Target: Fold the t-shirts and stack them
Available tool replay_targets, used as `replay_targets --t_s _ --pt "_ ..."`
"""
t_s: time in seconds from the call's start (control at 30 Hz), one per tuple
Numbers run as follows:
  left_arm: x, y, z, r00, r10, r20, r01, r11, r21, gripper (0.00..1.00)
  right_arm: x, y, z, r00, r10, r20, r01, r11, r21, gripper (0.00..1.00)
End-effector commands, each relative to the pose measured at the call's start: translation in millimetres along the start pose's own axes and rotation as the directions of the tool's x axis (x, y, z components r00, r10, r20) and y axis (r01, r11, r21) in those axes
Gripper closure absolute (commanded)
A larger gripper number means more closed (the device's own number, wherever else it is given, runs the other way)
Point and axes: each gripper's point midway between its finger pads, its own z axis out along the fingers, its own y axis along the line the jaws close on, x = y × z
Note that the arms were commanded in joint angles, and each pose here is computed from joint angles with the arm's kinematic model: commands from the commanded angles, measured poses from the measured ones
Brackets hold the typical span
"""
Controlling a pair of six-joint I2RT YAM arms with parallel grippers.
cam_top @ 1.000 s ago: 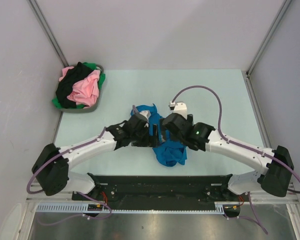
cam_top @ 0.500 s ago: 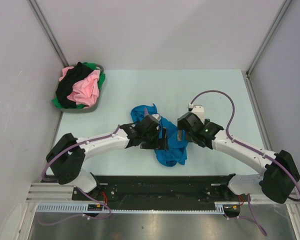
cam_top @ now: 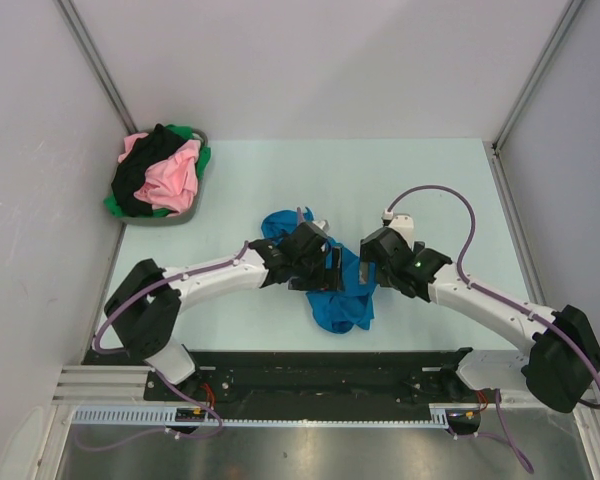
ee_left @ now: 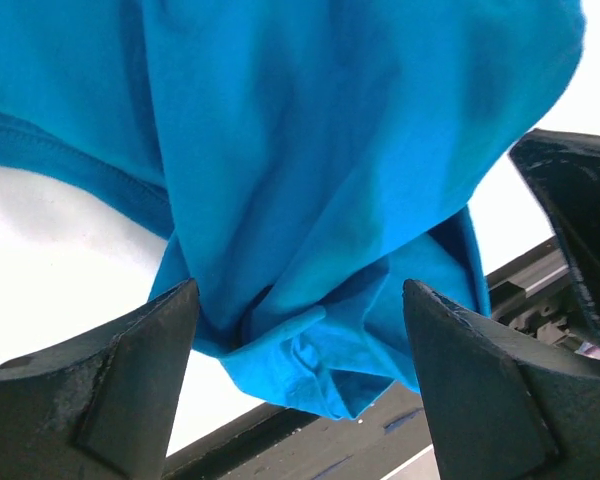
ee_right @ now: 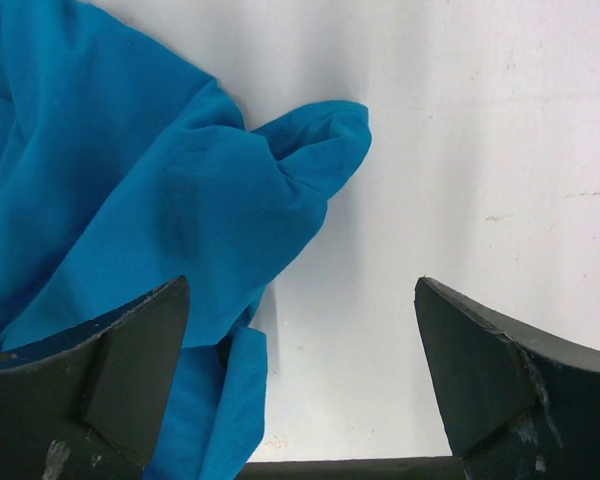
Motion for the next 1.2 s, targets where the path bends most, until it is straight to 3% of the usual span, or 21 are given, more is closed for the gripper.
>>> replay_targets --t_s 0.0,0.73,1.17 --pt "11.1 9.9 1.6 1.0 -0.011 -0.013 0.01 1.0 -0.02 0.13 -8.4 3.4 -3.6 0.999 0.028 0.036 -0.027 0.999 -0.033 0.0" --pt "56.2 67.9 -38.0 0.998 -0.051 0.045 0.054 0.995 -0.08 0.17 -5.0 5.3 -5.1 0.999 0.034 0.021 -0.033 0.998 -0.054 0.02" --pt "45.3 70.2 -14.8 0.998 -0.044 0.037 0.049 0.988 -0.146 0.16 -6.9 2.8 -10.6 0.999 0.043 0.03 -0.042 0.997 -0.058 0.02"
